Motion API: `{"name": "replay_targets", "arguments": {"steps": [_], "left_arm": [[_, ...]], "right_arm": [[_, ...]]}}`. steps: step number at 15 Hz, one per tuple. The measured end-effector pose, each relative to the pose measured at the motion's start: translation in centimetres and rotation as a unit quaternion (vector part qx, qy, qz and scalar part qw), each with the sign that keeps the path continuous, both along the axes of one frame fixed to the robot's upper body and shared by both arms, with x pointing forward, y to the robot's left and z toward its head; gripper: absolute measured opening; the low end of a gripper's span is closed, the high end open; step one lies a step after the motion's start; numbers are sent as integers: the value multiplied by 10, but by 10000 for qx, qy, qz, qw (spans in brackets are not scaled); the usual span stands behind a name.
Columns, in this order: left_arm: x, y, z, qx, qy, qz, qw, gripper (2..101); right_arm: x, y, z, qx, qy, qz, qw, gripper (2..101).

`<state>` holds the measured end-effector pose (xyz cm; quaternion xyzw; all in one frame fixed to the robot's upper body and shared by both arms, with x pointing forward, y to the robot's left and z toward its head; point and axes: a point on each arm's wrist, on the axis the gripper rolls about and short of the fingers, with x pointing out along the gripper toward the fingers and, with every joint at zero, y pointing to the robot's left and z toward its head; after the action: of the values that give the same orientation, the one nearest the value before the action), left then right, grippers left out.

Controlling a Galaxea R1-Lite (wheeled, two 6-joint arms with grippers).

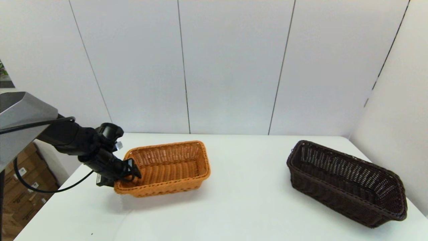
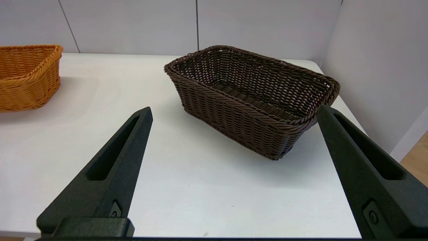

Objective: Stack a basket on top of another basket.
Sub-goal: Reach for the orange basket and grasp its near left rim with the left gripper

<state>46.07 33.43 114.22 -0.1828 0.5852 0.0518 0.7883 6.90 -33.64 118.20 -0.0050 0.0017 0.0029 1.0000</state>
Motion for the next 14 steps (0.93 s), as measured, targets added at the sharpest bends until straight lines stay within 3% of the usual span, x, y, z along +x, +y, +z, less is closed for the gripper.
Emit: {"name": "replay_targets", "arguments": {"steps": [5, 6, 14], "left_arm": [[-1, 0, 5, 1, -59, -2, 10000, 384], [-1, 0, 5, -14, -65, -15, 10000, 145], [-3, -4, 9, -13, -99, -67, 9999, 155]], "right_arm": [[0, 0, 0, -2, 0, -4, 10000, 973], [0, 0, 0, 0, 0, -6, 10000, 973], [0, 0, 0, 0, 0, -4, 10000, 973]]}}
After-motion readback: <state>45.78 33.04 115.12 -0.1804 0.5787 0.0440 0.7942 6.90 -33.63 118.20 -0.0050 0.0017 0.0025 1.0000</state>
